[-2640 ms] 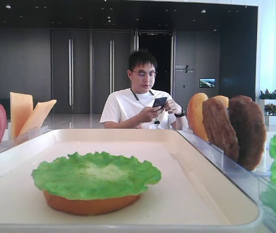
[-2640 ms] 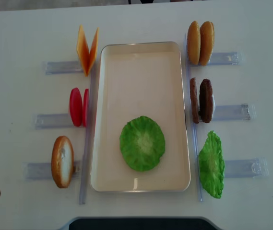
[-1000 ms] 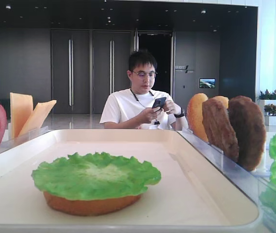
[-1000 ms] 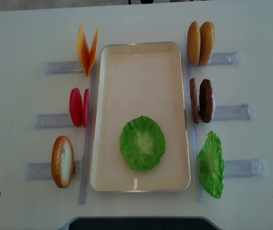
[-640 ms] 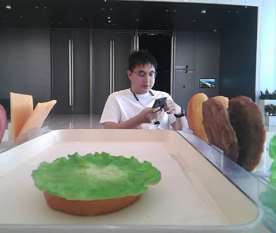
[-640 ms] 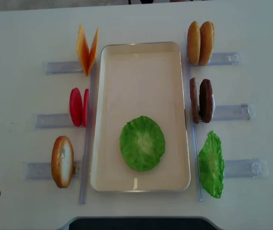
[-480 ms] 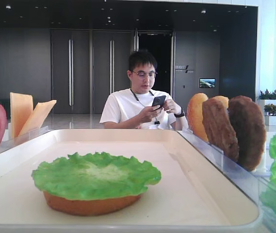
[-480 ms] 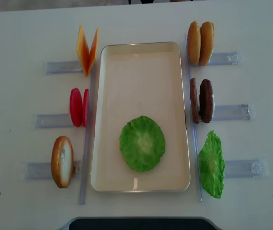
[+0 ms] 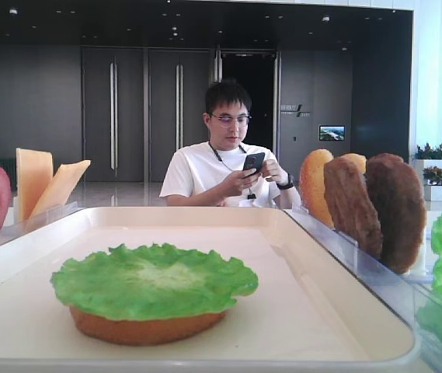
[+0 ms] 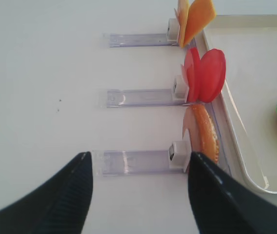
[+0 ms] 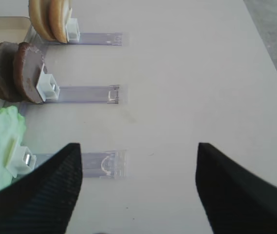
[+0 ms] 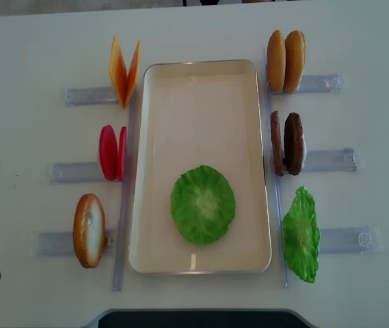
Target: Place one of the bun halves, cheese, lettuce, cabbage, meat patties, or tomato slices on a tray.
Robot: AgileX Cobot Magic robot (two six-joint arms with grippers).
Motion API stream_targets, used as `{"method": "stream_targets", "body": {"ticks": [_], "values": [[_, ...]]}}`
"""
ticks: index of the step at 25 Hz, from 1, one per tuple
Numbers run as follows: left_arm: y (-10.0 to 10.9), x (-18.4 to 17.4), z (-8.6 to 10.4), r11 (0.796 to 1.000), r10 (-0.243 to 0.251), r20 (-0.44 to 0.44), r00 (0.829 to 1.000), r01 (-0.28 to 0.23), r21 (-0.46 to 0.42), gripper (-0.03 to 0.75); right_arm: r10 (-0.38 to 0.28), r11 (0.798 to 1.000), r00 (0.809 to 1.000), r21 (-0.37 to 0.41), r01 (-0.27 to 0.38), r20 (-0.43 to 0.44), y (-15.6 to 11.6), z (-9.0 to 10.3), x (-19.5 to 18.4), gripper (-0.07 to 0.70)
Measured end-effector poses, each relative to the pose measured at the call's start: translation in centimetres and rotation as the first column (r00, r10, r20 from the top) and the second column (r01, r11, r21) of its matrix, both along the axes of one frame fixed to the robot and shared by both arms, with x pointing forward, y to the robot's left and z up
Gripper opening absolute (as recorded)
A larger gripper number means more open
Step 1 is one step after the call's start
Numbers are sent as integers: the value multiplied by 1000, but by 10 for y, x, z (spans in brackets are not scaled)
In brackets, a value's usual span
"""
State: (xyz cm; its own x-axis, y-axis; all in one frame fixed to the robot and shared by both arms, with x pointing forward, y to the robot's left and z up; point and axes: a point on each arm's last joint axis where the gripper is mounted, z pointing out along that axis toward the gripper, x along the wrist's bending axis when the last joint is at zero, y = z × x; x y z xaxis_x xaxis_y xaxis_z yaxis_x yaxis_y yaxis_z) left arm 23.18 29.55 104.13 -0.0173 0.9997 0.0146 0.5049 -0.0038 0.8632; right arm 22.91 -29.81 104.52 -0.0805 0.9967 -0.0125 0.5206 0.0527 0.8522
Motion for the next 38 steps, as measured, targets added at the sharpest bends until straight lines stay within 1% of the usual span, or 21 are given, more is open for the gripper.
{"method": "stream_targets", "body": {"ticks": [28, 38], "values": [[0, 0, 0, 1000, 0, 0, 1000, 0, 0, 471, 6, 1000, 1000, 3, -6, 2, 1, 0, 0, 501], [0, 0, 0, 1000, 0, 0, 1000, 0, 0, 471, 6, 1000, 1000, 3, -6, 2, 1, 0, 0, 477]]}}
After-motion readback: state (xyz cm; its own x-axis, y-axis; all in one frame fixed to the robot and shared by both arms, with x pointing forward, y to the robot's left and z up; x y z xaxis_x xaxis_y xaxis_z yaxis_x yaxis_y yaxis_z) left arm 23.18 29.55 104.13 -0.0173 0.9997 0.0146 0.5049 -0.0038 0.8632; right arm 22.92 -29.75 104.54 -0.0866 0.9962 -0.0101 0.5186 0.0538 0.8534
